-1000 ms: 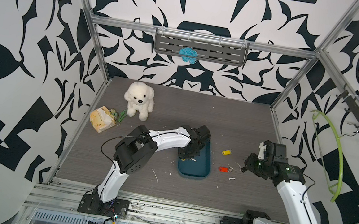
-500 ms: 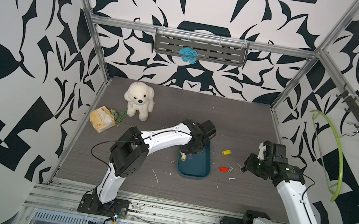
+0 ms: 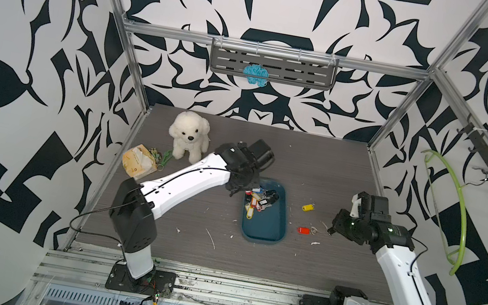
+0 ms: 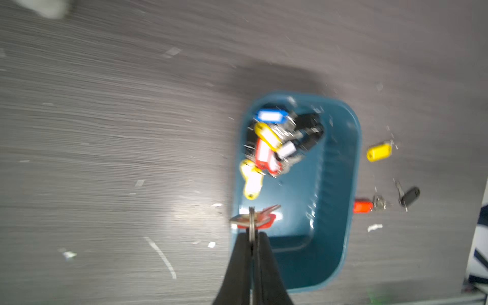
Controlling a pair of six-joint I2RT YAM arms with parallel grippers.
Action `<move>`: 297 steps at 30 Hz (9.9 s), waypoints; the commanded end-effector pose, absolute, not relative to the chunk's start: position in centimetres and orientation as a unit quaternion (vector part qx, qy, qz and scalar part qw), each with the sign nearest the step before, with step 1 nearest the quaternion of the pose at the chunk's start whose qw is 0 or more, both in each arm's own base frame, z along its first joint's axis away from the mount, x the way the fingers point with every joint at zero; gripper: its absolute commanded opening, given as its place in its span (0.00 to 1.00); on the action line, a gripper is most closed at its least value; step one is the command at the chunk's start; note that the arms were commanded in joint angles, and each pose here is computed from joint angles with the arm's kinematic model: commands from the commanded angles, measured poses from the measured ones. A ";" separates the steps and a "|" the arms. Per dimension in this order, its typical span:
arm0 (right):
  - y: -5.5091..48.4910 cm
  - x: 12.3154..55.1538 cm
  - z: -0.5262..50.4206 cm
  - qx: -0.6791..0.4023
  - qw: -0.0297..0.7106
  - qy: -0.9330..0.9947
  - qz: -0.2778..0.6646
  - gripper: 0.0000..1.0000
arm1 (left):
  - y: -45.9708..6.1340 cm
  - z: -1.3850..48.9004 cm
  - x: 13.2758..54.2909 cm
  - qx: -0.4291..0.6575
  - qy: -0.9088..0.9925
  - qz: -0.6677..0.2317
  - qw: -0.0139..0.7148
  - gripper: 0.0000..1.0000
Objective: Take the keys out of the storage box
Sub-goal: Pick up the key from the storage box, then place the key at the center of the board, then pick up the key from the storage box, then place the key at the center of the board, then pick up the key from the storage box.
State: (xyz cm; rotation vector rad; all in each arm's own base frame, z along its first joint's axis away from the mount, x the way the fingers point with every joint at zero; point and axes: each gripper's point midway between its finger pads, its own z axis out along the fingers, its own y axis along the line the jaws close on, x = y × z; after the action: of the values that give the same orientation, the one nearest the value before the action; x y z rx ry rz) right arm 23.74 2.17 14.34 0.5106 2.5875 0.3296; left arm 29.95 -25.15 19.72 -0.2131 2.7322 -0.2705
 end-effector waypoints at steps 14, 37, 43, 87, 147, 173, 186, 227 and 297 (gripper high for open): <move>2.0 24.1 14.1 0.187 0.238 0.946 0.118 0.20 | -17.6 8.4 31.6 -0.109 0.990 -0.059 0.064 0.00; 2.0 24.0 14.1 0.189 0.239 0.945 0.117 0.32 | -22.6 12.5 31.4 0.008 0.987 -0.092 0.133 0.94; 2.0 24.0 14.1 0.188 0.240 0.945 0.118 0.28 | -27.3 15.3 28.6 0.129 0.973 -0.081 0.175 0.62; 2.0 24.1 13.8 0.188 0.235 0.946 0.117 0.27 | -34.3 4.9 29.6 0.322 0.945 -0.034 0.042 0.31; 2.1 24.0 13.9 0.187 0.235 0.946 0.119 0.25 | -32.8 3.8 28.8 0.321 0.947 -0.009 0.005 0.00; 2.2 24.0 13.8 0.186 0.233 0.947 0.122 0.25 | -30.1 13.7 28.7 0.224 0.967 -0.072 0.095 0.00; 2.3 24.0 13.6 0.183 0.228 0.948 0.124 0.26 | -17.3 13.3 31.5 0.031 0.993 -0.071 0.084 0.00; 3.0 24.3 14.5 0.170 0.230 0.948 0.142 0.29 | -19.2 13.8 33.5 0.036 0.973 -0.156 0.169 0.69; 4.6 23.7 14.3 0.121 0.217 0.960 0.129 0.34 | -35.9 2.9 28.0 0.086 0.991 -0.106 0.015 0.29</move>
State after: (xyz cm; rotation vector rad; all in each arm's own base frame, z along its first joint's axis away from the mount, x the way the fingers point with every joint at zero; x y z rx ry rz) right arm 23.60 4.80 13.90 0.3564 2.6841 0.3753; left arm 27.74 -35.95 3.00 0.2583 3.0779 -0.3450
